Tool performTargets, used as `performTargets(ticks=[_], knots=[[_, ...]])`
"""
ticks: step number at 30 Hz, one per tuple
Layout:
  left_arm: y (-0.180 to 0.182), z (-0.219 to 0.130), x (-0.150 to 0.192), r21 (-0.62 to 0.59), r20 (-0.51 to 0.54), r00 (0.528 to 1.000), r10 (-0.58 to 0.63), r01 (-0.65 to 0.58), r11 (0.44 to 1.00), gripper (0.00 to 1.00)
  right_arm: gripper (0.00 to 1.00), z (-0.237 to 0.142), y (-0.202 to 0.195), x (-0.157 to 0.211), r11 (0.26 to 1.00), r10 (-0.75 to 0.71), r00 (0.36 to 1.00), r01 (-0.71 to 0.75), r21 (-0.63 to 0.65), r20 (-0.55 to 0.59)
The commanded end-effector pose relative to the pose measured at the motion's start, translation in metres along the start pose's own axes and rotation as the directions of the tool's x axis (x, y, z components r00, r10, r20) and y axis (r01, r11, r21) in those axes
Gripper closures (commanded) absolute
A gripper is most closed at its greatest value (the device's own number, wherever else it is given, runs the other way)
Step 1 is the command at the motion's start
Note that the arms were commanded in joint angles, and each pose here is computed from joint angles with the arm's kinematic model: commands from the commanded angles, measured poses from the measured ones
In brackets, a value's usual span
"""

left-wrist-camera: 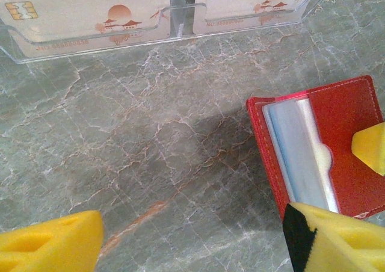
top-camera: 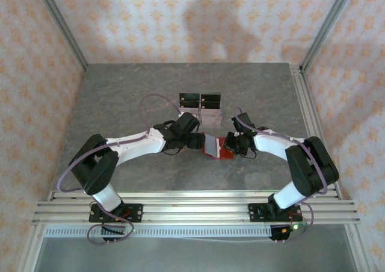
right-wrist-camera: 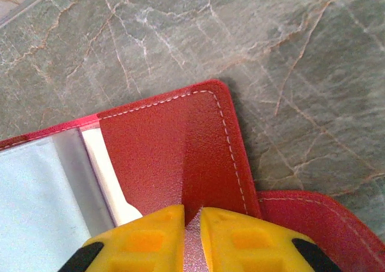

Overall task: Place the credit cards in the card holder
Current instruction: Open the card holder at the bottom-center of the table.

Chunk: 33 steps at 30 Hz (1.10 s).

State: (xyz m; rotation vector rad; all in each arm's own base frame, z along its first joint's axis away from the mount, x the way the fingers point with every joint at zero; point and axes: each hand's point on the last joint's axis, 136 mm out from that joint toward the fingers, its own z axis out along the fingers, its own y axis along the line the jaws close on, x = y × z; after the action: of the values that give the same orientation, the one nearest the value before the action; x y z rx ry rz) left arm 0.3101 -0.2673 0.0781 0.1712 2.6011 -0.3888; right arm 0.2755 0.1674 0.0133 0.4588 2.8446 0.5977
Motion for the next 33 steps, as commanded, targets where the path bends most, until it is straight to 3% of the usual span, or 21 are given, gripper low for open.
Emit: performTargets(ticks=[1,11,21,27,33], knots=[[-0.005,-0.004,-0.013,-0.008,0.040,0.999,0.026,-0.026,1.000,0.20,0.83,0.027,-0.050,0.030,0.986,0.044,0.995,-0.030,0.162,-0.085],[0.010,0.023,0.003,-0.062,-0.010,1.000,0.030,-0.030,0.998,0.22,0.82,0.032,-0.054,0.033,0.984,0.046,0.994,-0.028,0.174,-0.100],[-0.011,0.036,0.001,0.226,-0.039,0.989,-0.142,0.147,0.963,0.28,0.83,0.035,-0.060,0.036,0.981,0.049,0.993,-0.028,0.190,-0.107],[-0.015,0.032,-0.005,0.288,-0.032,0.982,-0.185,0.186,0.940,0.41,0.83,0.036,-0.060,0.036,0.981,0.049,0.993,-0.027,0.192,-0.107],[-0.021,0.033,-0.007,0.323,-0.035,0.978,-0.206,0.206,0.924,0.60,0.83,0.037,-0.062,0.037,0.980,0.051,0.993,-0.029,0.195,-0.110]])
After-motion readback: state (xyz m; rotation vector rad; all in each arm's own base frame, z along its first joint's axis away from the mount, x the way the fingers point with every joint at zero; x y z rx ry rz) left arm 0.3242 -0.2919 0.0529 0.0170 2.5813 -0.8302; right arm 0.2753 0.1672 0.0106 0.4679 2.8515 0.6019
